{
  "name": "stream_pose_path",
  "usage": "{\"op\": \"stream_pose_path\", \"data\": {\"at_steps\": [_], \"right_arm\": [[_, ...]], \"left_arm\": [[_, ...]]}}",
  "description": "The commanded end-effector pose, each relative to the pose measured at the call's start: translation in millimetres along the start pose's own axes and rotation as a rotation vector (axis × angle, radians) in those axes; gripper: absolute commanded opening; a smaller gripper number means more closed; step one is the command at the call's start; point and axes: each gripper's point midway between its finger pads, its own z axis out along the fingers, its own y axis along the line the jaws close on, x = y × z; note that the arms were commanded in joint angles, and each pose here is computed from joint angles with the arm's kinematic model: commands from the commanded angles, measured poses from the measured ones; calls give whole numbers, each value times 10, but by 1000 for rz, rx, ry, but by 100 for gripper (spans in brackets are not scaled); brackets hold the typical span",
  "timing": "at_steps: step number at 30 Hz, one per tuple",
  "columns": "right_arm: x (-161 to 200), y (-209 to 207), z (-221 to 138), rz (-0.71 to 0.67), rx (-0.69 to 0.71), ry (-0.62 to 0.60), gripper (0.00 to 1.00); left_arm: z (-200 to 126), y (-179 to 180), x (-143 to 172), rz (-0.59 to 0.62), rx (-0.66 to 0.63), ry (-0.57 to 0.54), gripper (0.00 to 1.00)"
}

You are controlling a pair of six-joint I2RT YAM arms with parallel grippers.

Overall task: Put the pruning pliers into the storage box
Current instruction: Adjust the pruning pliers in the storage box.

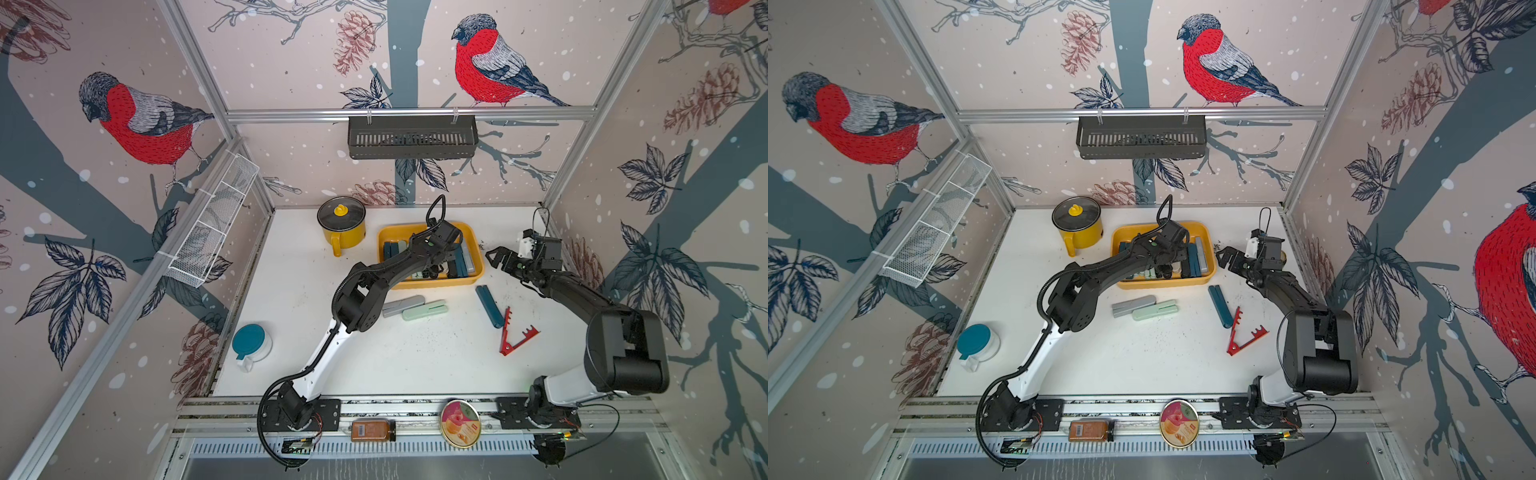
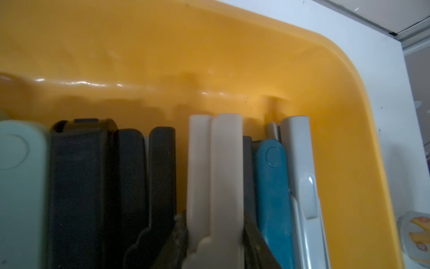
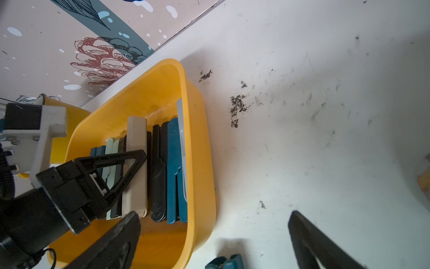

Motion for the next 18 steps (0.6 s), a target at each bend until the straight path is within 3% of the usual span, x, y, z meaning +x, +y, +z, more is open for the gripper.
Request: {"op": "stream_pose_path", "data": {"at_steps": [1,6,18], "right_arm": [[-41,55,-8,-15,-37,-14,100],[-22,41,2,-8,-41,-8,100],[-34,34,3,-5,-44,-7,100]], "left_arm": [[-6,81,-51,-4,-53,-35,20],[2,135,-29,9,-84,-39,23],[-16,116,-48,30,-86,-46,45]]}}
